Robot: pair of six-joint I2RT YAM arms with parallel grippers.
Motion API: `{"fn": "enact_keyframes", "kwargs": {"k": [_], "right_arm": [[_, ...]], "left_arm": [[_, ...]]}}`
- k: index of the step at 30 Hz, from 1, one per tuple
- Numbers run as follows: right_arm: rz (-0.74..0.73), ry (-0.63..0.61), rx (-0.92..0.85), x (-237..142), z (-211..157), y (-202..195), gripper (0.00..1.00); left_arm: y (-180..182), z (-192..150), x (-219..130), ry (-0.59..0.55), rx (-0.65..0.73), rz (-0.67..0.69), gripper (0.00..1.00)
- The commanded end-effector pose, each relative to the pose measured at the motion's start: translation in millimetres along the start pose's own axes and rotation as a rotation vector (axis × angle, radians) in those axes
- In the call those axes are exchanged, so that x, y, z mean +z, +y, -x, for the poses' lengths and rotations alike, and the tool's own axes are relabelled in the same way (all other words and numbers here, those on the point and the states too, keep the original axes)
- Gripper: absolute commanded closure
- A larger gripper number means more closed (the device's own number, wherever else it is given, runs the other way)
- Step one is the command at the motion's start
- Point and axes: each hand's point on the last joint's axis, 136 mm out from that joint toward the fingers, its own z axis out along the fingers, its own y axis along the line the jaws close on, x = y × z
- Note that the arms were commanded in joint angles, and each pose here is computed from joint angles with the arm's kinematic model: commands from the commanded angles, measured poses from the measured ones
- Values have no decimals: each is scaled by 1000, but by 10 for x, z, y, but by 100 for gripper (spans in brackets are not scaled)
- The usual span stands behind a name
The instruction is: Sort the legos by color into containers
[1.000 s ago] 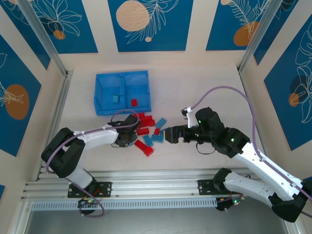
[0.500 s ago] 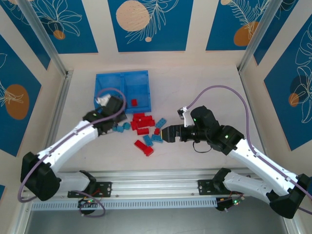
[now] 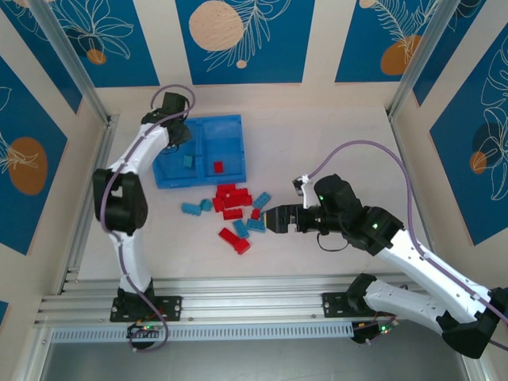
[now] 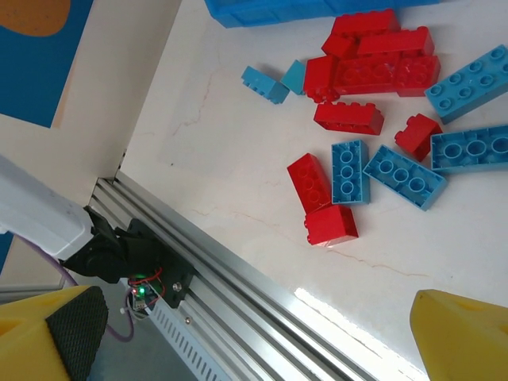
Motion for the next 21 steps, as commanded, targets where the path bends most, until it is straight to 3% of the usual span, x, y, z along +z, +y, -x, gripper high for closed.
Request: {"fn": "enact_keyframes", "kwargs": {"k": [1,6,11,17,21], "right_arm": [[4,-32,17,-163,16,47,0],[-8,-43,16,-207,28,38,0],[-9,-48,16,-145,56,32,0],[-57,-9,-38,119,43,-30,1],[-119,75,-139,430,-75,-51,3]], "left_arm": [[25,-105,112,104,28,-7,78],[3,-105,161,114,46,-11,62],[-54,35,-253,68,23,-94,54],[-89,39,-1349,-19,-26,-323,57],[-148,-388,-2306,-160,130,-533,60]]}}
